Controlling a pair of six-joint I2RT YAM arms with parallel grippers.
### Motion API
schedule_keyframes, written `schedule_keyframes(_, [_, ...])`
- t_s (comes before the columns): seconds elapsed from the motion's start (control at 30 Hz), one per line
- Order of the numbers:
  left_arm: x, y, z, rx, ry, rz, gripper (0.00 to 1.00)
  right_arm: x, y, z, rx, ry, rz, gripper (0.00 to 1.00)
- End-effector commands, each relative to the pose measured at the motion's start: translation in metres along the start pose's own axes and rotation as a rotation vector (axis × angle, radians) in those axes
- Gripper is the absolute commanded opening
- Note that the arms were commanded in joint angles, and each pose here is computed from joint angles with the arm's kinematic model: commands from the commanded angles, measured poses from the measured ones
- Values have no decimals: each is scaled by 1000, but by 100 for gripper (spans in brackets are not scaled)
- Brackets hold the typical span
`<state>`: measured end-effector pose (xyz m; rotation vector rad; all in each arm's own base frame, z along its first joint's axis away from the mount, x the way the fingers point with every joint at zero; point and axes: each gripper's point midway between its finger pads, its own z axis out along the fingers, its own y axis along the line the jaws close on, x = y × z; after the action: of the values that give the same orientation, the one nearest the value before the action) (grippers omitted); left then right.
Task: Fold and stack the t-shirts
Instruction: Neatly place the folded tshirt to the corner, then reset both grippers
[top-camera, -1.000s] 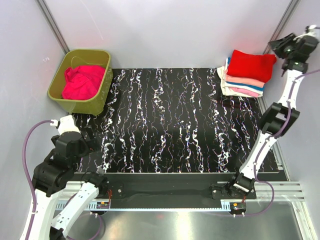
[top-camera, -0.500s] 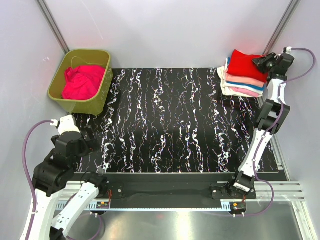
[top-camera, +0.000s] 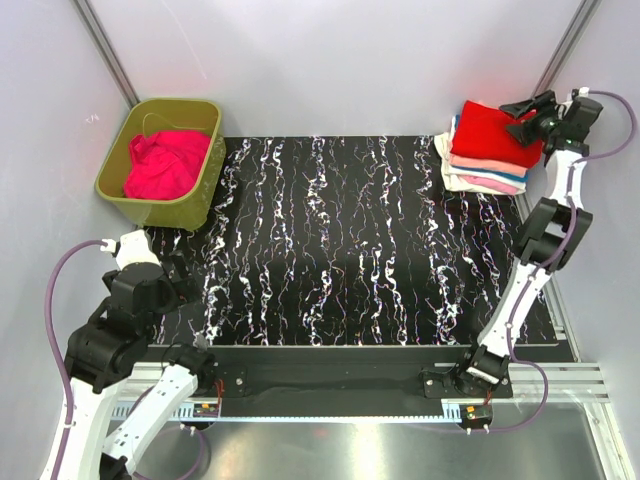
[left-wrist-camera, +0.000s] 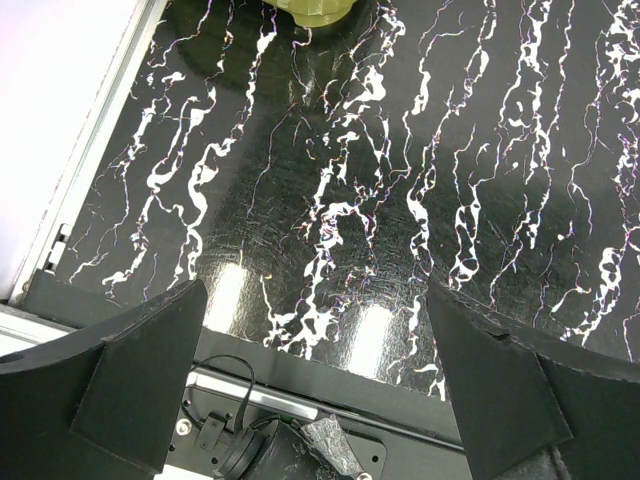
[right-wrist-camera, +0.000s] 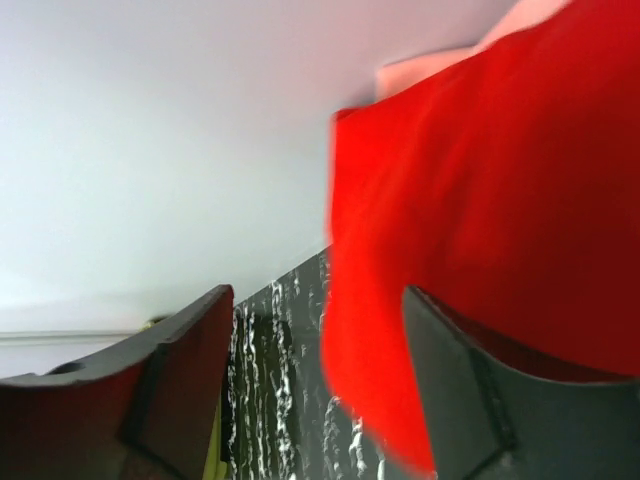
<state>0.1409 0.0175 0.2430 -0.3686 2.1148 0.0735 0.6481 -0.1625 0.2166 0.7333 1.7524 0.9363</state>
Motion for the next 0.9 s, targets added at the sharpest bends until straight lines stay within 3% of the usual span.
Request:
schedule_keyframes(0.0, [-9,-5,-1,31,-43,-17,99,-24,152,-81,-128,-92,-185,78])
schedule_keyframes(0.03, [-10,-5,-2,32,-46,-17,99,-14,193,-104,-161,-109,-241,82])
schedule_keyframes(0.07, [-10,-5,-2,32,-47,-16,99,28,187,-90,-138,-48,-260,83])
schedule_keyframes(0.1, [-10,-5,-2,34,-48,-18,99,44,224,-114,-178,-66,-327,86])
schedule_keyframes(0.13, [-10,-5,-3,38,-52,-19,99,54,230,-116,-161,-107,-354,88])
schedule_keyframes(0.17, [-11,-5,-4,40,-55,-22,99,94,206,-109,-115,-49,-333,90])
schedule_keyframes(0.2, [-10,-5,-3,42,-56,-22,99,123,239,-127,-172,-44,-374,92])
schedule_keyframes(0.23, [-10,-5,-4,45,-59,-23,99,137,242,-130,-175,-65,-373,93])
schedule_keyframes(0.27, [-10,-5,-4,46,-57,-22,99,177,208,-126,-126,2,-290,95])
schedule_keyframes(0.3, [-10,-5,-4,48,-58,-21,99,205,223,-136,-185,17,-280,96])
schedule_keyframes(0.47, [-9,-10,-3,72,-50,-5,99,332,164,-142,-108,269,-244,100])
schedule_keyframes(0.67, [-9,-8,-7,80,-69,-17,99,408,111,-181,-64,396,-286,100])
schedule_keyframes(0.8, [-9,-10,-6,84,-61,-11,99,460,70,-201,2,544,-209,100])
schedule_keyframes(0.87, [-8,-11,-4,87,-52,-1,99,475,67,-209,-67,563,-164,99])
